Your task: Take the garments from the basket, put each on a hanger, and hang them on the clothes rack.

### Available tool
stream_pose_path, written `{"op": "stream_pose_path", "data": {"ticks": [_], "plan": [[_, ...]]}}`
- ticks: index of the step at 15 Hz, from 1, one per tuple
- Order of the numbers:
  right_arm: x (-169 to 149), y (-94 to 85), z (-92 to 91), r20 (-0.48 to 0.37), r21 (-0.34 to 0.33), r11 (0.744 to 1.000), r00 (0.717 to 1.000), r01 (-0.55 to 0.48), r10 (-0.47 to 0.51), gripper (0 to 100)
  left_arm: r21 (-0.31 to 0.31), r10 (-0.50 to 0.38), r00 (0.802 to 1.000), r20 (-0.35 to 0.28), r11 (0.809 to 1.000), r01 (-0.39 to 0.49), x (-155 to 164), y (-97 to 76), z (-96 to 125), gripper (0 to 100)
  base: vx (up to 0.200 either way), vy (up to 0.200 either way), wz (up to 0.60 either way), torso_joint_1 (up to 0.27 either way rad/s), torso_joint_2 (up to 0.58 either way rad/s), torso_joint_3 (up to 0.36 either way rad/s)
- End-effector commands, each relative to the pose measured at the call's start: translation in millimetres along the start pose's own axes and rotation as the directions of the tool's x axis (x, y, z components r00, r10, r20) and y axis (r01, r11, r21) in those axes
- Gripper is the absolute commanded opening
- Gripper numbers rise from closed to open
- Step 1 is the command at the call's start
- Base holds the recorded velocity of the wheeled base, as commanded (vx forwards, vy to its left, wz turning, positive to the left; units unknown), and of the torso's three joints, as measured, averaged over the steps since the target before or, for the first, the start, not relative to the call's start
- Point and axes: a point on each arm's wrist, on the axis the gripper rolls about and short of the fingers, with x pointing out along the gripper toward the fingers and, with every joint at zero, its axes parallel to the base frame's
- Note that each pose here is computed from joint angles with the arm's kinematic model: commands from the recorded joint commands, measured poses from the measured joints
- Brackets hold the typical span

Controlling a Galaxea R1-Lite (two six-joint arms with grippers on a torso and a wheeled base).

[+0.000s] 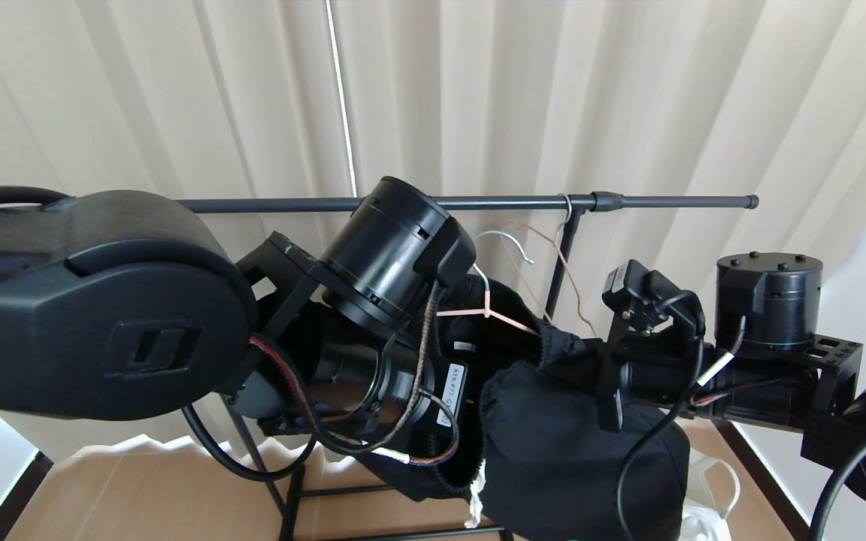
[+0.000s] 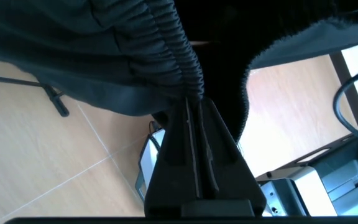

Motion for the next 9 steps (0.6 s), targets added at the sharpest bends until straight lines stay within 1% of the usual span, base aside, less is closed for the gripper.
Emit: {"op": "stream_pose_path", "data": {"ticks": [1,7,8,9], "plan": [[-5.3,2.3,4.7,0.017,-0.009,1.0,1.0,0.004,-0.003,0,0.002,0.011,1.0,-0.008,1.0,-0.011,4.4,-0.5,-0.6,0,0.0,0.0,0.0,0.0,0.0,0.0],[-11.5,5.2,9.1,0.035,-0.021,1.0,0.999,0.007,-0.006,0,0.0,0.02,1.0,-0.005,1.0,-0.02,5.2,0.8,0.0,0,0.0,0.0,0.0,0.0,0.0,0.0],[-11.7,8.8,11.1,0.041,-0.027,1.0,0.999,-0.004,0.005,0,-0.001,0.021,1.0,-0.005,1.0,-0.021,5.3,1.3,0.2,0,0.0,0.0,0.0,0.0,0.0,0.0],[-13.0,12.5,12.8,0.046,-0.035,0.999,0.999,-0.011,0.013,0,-0.004,0.013,1.0,0.013,1.0,-0.013,6.7,0.3,2.0,0,0.0,0.0,0.0,0.0,0.0,0.0]]}}
